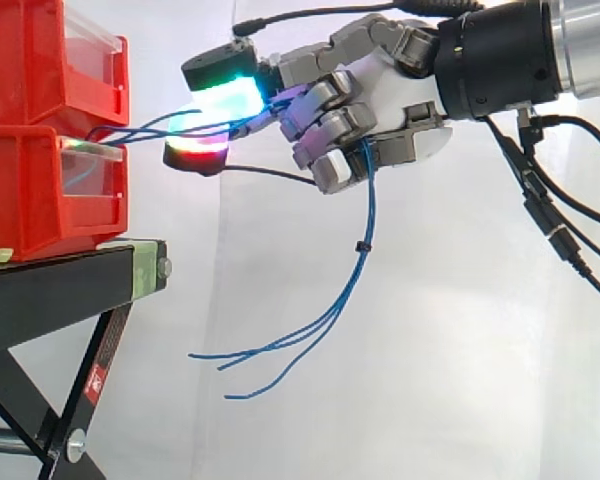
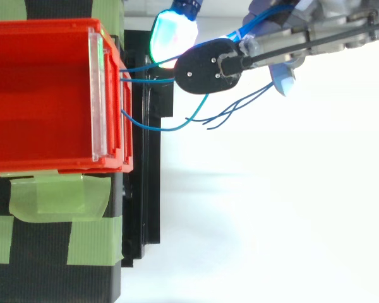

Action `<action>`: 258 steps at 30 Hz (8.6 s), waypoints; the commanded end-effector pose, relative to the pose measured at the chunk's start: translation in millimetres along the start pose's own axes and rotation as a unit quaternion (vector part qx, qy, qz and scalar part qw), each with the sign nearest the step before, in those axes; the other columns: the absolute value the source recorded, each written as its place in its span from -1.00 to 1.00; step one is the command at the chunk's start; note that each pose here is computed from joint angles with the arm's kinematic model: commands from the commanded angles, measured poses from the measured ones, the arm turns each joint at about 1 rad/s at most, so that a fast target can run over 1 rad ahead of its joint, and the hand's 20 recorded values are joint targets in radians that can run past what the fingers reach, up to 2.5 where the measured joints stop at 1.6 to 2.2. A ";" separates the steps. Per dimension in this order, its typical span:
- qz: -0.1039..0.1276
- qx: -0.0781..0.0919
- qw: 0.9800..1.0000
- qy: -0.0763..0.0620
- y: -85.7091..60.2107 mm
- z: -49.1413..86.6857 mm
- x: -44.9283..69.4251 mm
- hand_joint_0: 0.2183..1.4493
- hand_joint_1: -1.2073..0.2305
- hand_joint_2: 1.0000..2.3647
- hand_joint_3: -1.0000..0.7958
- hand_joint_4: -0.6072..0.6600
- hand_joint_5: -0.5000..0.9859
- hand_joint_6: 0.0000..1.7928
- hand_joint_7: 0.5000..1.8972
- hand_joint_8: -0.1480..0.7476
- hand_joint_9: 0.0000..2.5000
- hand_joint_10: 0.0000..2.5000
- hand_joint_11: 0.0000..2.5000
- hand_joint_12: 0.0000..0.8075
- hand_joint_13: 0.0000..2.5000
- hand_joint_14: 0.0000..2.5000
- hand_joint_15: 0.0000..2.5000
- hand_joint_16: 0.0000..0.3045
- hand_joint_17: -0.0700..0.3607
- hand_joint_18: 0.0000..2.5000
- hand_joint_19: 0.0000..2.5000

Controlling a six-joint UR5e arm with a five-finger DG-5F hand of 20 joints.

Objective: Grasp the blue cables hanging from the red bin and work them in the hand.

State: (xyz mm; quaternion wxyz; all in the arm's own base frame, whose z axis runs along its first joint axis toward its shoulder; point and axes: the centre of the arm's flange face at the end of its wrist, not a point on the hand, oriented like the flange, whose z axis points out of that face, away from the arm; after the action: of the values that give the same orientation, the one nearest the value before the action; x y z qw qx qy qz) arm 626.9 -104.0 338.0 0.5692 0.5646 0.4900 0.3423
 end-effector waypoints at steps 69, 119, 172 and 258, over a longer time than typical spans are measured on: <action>0.019 -0.013 1.000 0.006 2.9 2.4 2.3 0.67 -0.28 -0.41 0.67 -0.04 -0.02 -0.16 -0.08 0.78 0.47 1.00 1.00 0.81 0.68 1.00 0.60 0.38 0.06 1.00 -0.53; 0.023 -0.012 1.000 0.007 2.3 2.0 3.2 0.09 -0.23 -0.98 -0.58 0.30 -0.08 -0.22 0.07 0.78 0.47 1.00 1.00 0.81 0.68 1.00 0.60 0.38 0.06 1.00 -0.53; 0.022 -0.028 0.991 0.127 10.4 -6.1 52.7 0.10 -0.25 -0.97 -0.18 0.23 -0.06 -0.01 0.05 0.78 0.47 1.00 1.00 0.81 0.68 1.00 0.60 0.38 0.06 1.00 -0.53; 0.018 -0.026 0.991 0.128 10.4 -7.3 55.8 0.13 -0.24 -0.97 -0.21 0.24 -0.14 0.09 0.00 0.78 0.47 1.00 1.00 0.81 0.68 1.00 0.60 0.38 0.06 1.00 -0.53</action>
State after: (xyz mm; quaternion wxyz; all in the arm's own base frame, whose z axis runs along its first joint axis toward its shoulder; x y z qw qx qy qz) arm 637.7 -47.1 339.6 0.5102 0.5088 0.5396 0.4354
